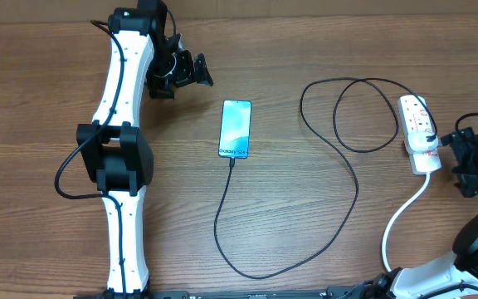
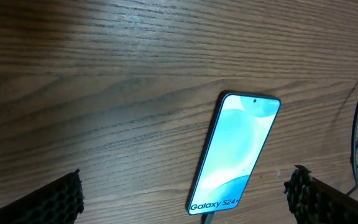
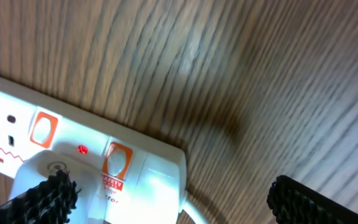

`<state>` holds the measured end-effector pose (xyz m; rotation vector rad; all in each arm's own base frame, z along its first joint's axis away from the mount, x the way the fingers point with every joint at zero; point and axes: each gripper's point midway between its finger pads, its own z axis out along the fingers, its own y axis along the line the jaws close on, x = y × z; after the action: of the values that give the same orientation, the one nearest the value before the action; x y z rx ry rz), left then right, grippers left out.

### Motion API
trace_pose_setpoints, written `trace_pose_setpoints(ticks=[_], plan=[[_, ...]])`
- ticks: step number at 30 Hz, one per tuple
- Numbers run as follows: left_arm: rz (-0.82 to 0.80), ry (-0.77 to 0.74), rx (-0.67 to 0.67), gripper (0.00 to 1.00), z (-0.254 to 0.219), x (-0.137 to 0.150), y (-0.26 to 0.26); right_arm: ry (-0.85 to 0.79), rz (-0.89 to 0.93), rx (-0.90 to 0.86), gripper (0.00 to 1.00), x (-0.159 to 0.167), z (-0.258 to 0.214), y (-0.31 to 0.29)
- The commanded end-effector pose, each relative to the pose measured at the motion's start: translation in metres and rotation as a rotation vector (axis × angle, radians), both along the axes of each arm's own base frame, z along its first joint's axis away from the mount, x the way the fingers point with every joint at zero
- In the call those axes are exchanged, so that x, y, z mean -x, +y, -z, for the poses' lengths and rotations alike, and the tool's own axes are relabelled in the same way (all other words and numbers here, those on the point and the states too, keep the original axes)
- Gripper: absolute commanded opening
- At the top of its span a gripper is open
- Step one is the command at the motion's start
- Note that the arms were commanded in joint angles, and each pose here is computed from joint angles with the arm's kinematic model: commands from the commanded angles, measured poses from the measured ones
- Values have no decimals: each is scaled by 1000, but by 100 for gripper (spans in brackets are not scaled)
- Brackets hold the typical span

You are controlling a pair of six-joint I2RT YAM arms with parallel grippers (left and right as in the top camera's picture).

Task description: Plug charger to phone and switch on socket

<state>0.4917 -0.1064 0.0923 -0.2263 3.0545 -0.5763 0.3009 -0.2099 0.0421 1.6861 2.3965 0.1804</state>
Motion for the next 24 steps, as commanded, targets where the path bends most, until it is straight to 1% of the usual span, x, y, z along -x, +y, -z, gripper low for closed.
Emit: trace_pose_setpoints(ticks=[1, 24], plan=[[12, -25, -5, 99, -9, 0, -3, -7, -21, -41, 100, 1, 9, 11], [12, -25, -5, 100, -9, 0, -3, 25, -13, -17, 100, 13, 26, 12]])
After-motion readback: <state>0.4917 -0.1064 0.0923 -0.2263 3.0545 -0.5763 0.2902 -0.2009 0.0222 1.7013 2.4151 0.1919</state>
